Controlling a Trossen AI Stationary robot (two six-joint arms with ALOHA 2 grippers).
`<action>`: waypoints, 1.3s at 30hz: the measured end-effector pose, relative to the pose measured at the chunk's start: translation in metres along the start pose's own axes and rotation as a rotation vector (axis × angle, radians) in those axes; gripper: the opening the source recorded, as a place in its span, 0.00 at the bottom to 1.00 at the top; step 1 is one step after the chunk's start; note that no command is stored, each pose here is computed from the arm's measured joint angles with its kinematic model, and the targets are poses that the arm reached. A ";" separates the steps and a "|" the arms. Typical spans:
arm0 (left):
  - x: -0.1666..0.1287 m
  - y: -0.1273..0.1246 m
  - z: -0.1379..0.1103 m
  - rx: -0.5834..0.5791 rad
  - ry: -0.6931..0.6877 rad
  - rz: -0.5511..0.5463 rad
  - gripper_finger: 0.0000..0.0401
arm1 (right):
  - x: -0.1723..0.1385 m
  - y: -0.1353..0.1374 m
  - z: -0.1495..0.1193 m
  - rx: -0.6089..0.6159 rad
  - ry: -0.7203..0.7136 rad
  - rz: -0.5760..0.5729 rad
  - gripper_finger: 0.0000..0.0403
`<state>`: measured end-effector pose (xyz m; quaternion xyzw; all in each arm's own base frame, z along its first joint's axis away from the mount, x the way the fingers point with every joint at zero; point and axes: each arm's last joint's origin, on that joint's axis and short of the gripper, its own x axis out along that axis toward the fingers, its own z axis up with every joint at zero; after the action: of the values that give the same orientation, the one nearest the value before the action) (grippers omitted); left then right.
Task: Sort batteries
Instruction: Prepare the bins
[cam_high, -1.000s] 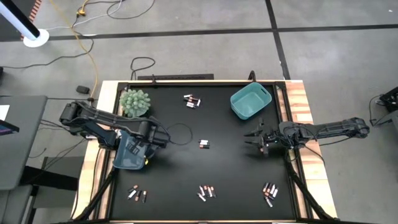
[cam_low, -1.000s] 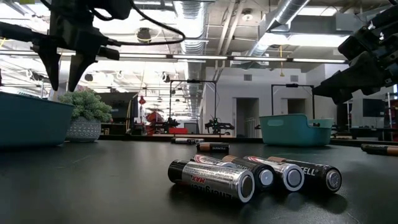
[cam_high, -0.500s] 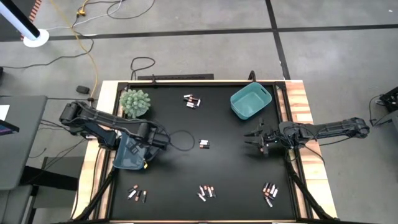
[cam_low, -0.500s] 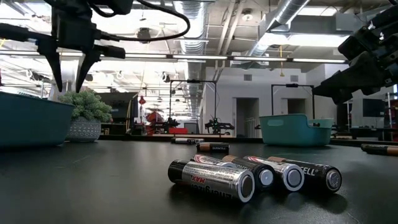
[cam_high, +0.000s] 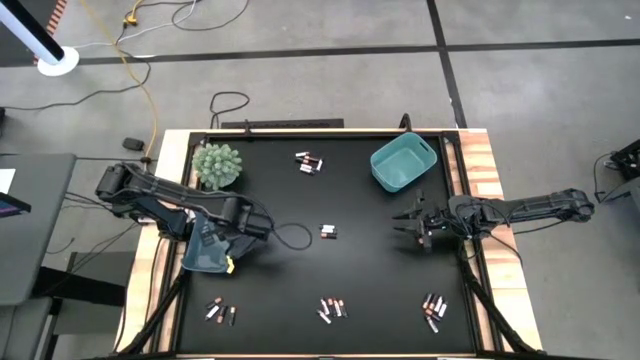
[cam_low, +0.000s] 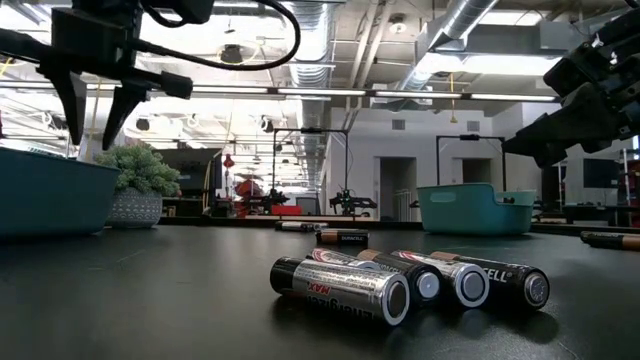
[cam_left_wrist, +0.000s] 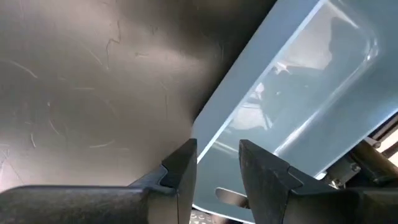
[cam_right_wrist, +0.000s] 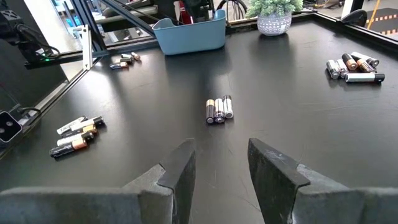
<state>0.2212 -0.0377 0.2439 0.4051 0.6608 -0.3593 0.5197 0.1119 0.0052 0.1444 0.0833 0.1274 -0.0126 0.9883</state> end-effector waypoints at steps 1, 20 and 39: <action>0.000 0.000 0.000 0.009 0.000 0.000 0.28 | 0.000 0.000 0.000 0.000 0.000 0.000 0.41; 0.057 -0.015 0.011 0.040 0.028 0.001 0.27 | 0.000 0.000 0.000 0.000 0.000 0.000 0.41; 0.060 0.007 -0.002 -0.378 -0.069 0.045 0.01 | 0.000 0.000 0.000 0.000 0.000 0.000 0.41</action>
<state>0.2184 -0.0235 0.1857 0.3021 0.6892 -0.2307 0.6169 0.1119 0.0052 0.1444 0.0834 0.1272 -0.0126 0.9883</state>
